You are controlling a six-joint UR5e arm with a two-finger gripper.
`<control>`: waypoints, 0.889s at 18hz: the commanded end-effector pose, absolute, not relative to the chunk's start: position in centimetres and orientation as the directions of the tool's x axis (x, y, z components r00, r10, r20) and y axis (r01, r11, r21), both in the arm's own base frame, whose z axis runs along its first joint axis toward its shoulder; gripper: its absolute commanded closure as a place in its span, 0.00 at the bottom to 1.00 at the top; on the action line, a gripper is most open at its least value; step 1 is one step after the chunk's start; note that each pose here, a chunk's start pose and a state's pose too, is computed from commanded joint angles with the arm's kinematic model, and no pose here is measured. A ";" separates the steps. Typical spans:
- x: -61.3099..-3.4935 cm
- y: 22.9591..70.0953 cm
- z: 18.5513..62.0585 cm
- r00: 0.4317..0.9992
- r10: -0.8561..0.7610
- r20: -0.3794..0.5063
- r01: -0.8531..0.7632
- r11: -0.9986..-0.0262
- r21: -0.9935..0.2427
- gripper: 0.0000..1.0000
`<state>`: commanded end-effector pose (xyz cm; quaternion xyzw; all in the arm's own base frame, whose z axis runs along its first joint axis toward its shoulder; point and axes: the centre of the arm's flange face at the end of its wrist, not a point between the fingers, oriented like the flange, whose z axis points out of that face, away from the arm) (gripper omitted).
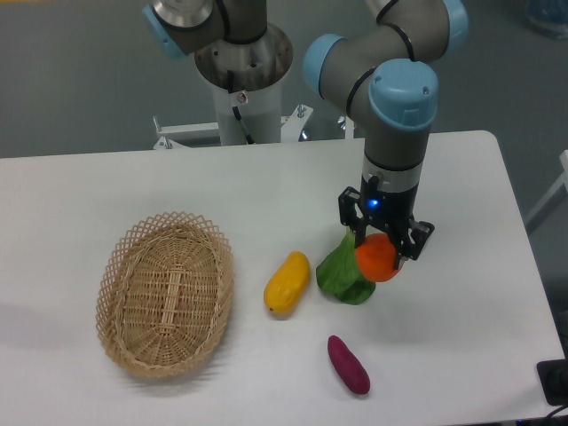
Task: Place the orange on the table
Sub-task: 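Lift the held orange slightly off the bok choy with the gripper, then move the orange sideways away from the bok choy and lower it to the table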
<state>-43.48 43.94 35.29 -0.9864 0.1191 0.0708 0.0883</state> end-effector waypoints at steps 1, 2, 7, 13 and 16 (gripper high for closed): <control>-43.4 43.9 35.1 0.962 -0.223 -0.157 -0.247 -0.957 -0.155 0.49; -43.3 43.9 35.0 0.961 -0.226 -0.157 -0.250 -0.956 -0.154 0.48; -43.3 43.4 33.3 0.949 -0.239 -0.206 -0.273 -0.948 -0.162 0.49; -47.2 39.7 29.8 0.922 -0.327 -0.206 -0.337 -0.942 -0.014 0.48; -49.0 39.7 27.7 0.926 -0.307 -0.218 -0.318 -0.948 -0.014 0.49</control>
